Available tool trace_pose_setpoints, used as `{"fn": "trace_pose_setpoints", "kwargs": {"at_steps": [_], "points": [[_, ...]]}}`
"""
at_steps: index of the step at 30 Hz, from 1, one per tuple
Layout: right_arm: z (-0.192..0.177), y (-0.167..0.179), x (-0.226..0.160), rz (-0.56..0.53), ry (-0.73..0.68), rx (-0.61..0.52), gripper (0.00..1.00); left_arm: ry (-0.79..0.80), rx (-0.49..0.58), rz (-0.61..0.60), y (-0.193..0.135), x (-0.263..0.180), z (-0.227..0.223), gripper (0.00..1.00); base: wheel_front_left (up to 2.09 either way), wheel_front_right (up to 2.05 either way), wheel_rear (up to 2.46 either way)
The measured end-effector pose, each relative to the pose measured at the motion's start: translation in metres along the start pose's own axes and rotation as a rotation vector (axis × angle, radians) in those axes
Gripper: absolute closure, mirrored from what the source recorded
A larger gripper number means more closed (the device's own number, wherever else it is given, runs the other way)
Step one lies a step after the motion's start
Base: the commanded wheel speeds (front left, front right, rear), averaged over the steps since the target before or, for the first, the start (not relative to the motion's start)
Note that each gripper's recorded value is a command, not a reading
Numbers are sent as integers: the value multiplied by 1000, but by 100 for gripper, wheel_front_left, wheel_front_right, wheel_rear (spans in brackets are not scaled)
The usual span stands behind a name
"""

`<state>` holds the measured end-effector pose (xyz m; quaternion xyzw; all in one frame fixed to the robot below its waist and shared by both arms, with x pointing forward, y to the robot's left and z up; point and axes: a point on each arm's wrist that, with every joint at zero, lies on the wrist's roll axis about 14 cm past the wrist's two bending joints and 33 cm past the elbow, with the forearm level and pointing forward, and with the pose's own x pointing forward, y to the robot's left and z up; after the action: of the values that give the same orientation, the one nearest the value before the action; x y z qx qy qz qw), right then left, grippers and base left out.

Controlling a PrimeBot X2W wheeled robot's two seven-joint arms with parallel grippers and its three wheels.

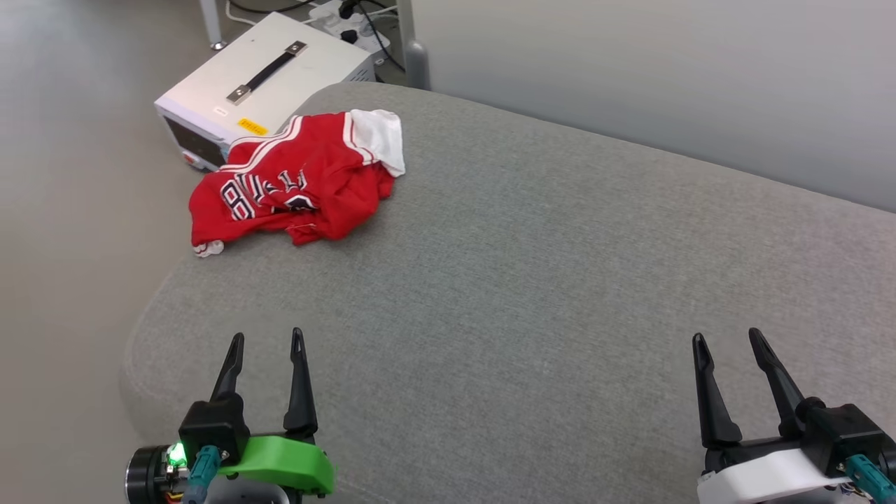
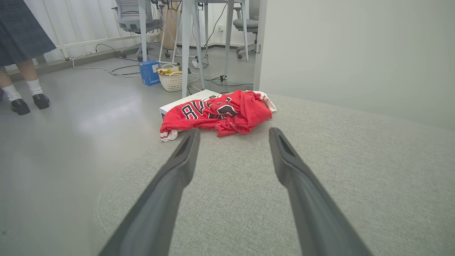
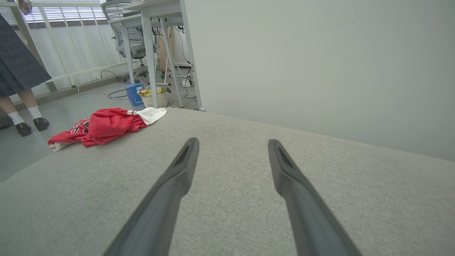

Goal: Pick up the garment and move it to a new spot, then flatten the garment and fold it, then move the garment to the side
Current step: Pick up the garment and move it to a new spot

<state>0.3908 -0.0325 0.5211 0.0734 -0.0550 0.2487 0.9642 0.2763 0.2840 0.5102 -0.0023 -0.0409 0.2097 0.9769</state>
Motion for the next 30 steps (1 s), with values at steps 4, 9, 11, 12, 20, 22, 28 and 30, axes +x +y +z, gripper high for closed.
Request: {"fn": "trace_pose_setpoints", "kwargs": {"at_steps": [4,9,11,12,20,22,28,30], "points": [[-5,16,11,54,8,12,0,4,2,61,19,-8,0,0,0,0,0],[-11,34,22,116,16,24,0,6,-8,135,41,-18,2,0,0,0,0],[-13,42,26,139,20,30,0,6,-13,166,50,-23,2,0,0,0,0],[-13,44,27,147,21,32,0,6,-14,177,53,-25,2,0,0,0,0],[-18,59,34,194,28,47,0,13,-7,230,69,-34,2,0,0,0,0],[-19,59,34,194,30,47,0,15,-12,231,69,-33,1,0,0,0,0],[-19,55,35,185,27,38,0,-40,-19,181,68,-8,18,0,0,0,0],[-19,54,37,183,22,32,0,-84,-5,152,68,9,32,0,0,0,0]]}}
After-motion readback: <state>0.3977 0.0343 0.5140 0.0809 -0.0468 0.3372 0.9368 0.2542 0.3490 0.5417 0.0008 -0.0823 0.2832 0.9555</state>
